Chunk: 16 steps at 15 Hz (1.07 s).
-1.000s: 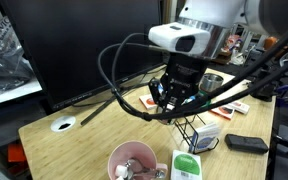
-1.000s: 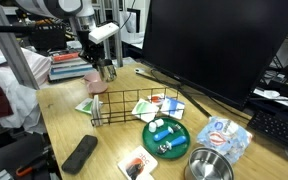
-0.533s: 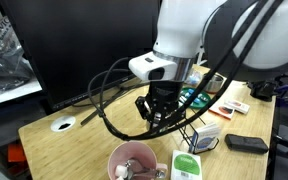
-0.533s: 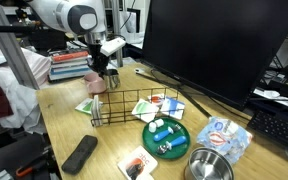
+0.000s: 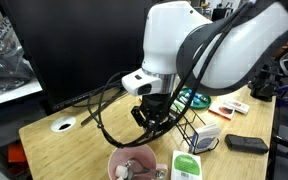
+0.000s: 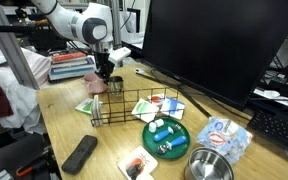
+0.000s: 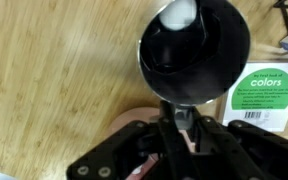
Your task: Move the silver jug to the left side of the desk
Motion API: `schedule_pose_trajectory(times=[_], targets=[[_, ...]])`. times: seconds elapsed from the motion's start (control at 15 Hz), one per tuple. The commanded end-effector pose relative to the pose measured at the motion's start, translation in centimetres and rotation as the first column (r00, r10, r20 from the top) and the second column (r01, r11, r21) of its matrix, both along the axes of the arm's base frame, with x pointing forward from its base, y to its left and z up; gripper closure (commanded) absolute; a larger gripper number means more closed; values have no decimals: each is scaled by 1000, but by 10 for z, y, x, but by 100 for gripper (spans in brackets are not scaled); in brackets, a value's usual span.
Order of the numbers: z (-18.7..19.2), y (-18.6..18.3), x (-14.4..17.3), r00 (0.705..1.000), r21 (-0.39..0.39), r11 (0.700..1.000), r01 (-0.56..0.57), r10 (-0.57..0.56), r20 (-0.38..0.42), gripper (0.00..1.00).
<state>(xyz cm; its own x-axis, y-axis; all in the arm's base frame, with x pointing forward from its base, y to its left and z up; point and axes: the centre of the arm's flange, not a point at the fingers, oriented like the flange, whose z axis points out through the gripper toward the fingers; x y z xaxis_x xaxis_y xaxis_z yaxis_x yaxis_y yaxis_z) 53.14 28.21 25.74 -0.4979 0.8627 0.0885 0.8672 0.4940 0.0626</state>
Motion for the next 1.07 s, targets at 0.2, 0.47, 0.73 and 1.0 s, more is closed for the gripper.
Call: schedule_pose_trajectory(times=[0.2, 0.47, 0.73, 1.0], targets=[[-2, -6, 14, 999, -22, 998, 51, -52, -17, 56], [12, -11, 11, 995, 1, 995, 101, -101, -1, 29], [56, -15, 2, 988, 22, 989, 149, -150, 44, 2], [73, -5, 5, 986, 39, 988, 151, -153, 63, 1]])
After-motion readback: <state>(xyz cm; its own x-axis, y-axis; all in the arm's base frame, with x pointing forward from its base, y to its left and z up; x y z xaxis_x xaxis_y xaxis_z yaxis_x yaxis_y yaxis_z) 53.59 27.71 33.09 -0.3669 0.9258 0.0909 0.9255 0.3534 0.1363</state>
